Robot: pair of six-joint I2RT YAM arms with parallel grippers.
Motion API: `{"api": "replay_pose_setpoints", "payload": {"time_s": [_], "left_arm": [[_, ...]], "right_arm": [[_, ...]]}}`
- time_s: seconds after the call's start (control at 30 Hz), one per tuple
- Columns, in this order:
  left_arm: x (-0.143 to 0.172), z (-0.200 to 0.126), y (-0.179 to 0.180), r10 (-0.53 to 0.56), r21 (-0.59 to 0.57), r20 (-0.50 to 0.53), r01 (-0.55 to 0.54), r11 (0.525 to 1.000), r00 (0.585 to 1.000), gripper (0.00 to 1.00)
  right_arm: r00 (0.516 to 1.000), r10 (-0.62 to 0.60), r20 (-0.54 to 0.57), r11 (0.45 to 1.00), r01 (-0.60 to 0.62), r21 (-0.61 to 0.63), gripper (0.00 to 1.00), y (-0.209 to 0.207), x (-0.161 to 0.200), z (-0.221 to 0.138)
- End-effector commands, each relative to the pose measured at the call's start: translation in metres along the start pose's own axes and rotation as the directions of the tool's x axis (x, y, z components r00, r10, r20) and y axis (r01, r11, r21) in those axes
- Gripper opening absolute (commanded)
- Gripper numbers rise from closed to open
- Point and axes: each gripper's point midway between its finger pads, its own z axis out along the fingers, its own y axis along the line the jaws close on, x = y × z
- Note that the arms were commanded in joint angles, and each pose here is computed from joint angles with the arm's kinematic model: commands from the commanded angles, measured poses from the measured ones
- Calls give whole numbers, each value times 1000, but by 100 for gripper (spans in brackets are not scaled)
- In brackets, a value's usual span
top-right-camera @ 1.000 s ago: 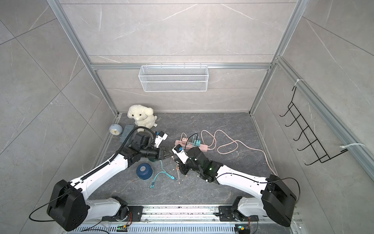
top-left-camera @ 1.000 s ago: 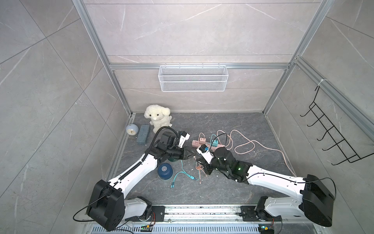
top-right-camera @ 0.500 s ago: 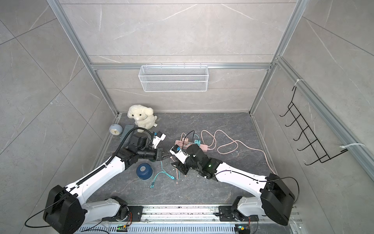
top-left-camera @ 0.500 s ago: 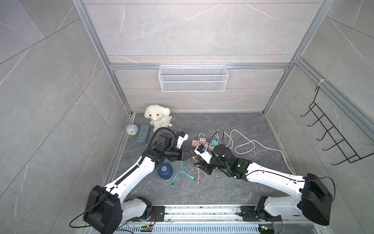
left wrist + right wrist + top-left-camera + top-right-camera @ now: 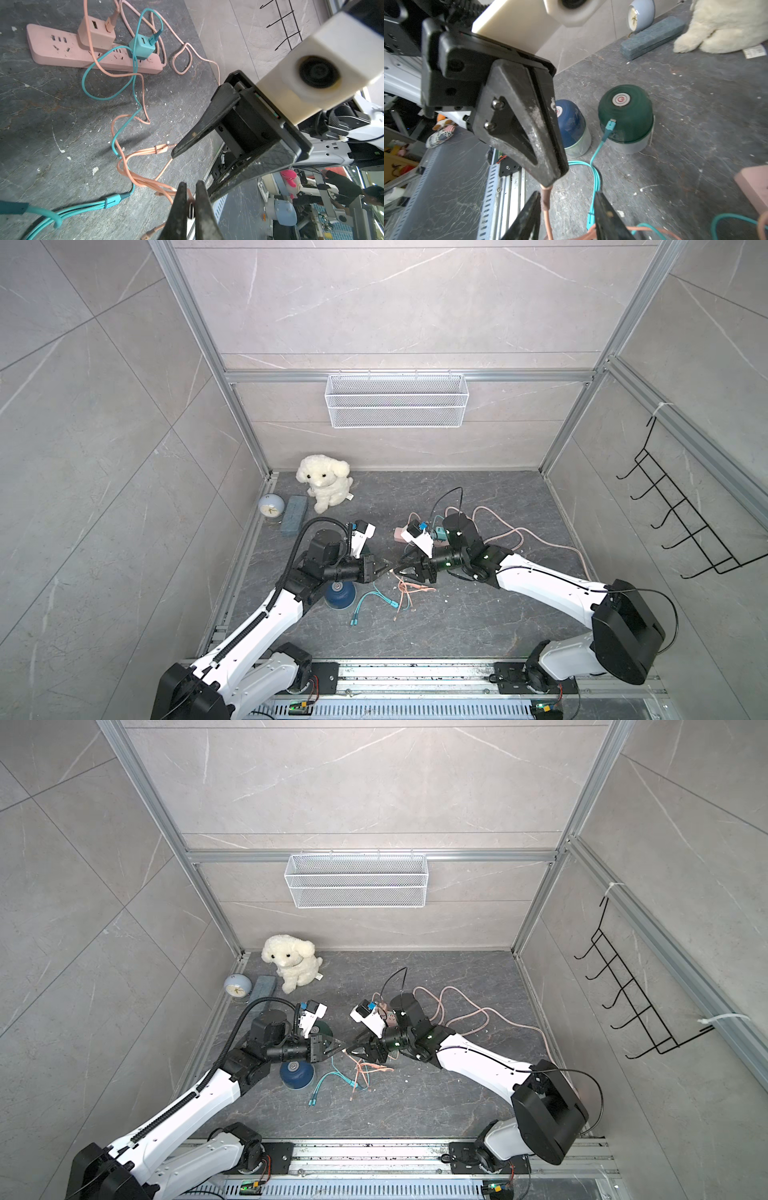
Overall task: Charge the cordless meat grinders
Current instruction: Pick up the charging cable from the center of the board.
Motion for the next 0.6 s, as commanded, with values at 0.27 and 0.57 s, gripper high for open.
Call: {"api": "replay_pose_setpoints", "payload": {"time_s": [0.27, 0.57], "left_arm": [[-18, -16, -19, 20, 52, 145, -28, 998, 989, 0], [-15, -21, -25, 38, 87, 169, -53, 995, 985, 0]], "right_arm": [[997, 73, 10, 967, -68, -246, 36, 28, -13, 8], [990, 141, 2, 947, -134, -291, 12, 24, -19, 10]]}}
